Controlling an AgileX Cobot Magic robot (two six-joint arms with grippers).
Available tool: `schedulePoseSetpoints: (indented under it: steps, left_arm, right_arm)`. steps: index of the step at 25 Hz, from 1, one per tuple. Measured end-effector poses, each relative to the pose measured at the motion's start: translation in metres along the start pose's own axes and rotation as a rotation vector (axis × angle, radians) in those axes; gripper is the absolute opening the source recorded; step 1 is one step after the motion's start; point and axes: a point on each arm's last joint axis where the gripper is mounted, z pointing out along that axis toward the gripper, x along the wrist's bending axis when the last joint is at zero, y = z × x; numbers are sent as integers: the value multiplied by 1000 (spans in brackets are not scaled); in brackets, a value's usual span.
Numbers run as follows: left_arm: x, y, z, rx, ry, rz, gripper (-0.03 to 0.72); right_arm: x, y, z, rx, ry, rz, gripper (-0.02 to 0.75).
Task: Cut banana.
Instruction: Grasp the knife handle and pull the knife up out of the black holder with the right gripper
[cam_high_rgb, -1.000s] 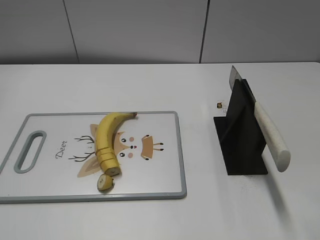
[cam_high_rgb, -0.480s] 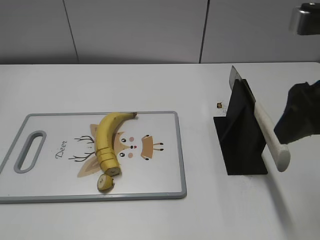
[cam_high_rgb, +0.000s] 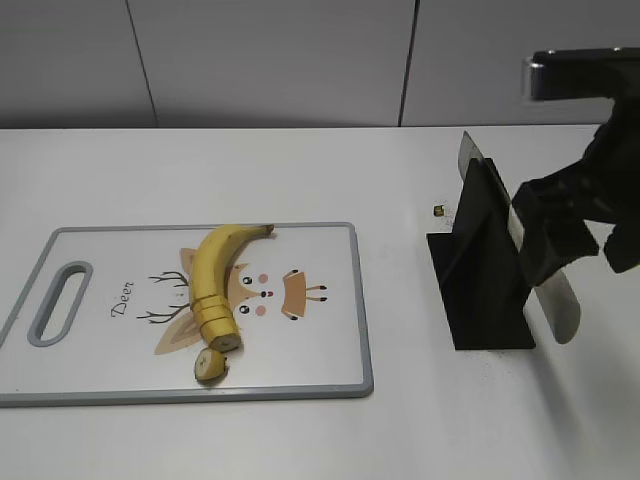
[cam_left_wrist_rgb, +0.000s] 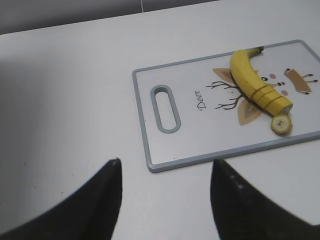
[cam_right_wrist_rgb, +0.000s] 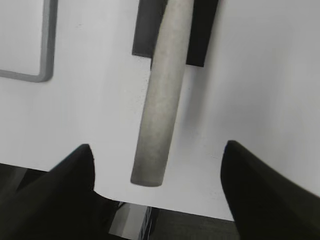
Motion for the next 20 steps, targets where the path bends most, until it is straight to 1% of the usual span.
schedulePoseSetpoints:
  steps: [5,15,17,19,20]
  left_arm:
    - [0,0,0,0,0,0,551]
    - [0,0,0,0,0,0,551]
    - [0,0,0,0,0,0,551]
    - [0,0,0,0,0,0,551]
    - [0,0,0,0,0,0,551]
  right_arm:
    - [0,8,24,67,-33,15,575]
    - [0,18,62,153,-64,31,464]
    - [0,18,64,157,-64,42,398]
    - [0,18,64,159,-60,48,299]
    - [1,18,64,160,-56,52,235]
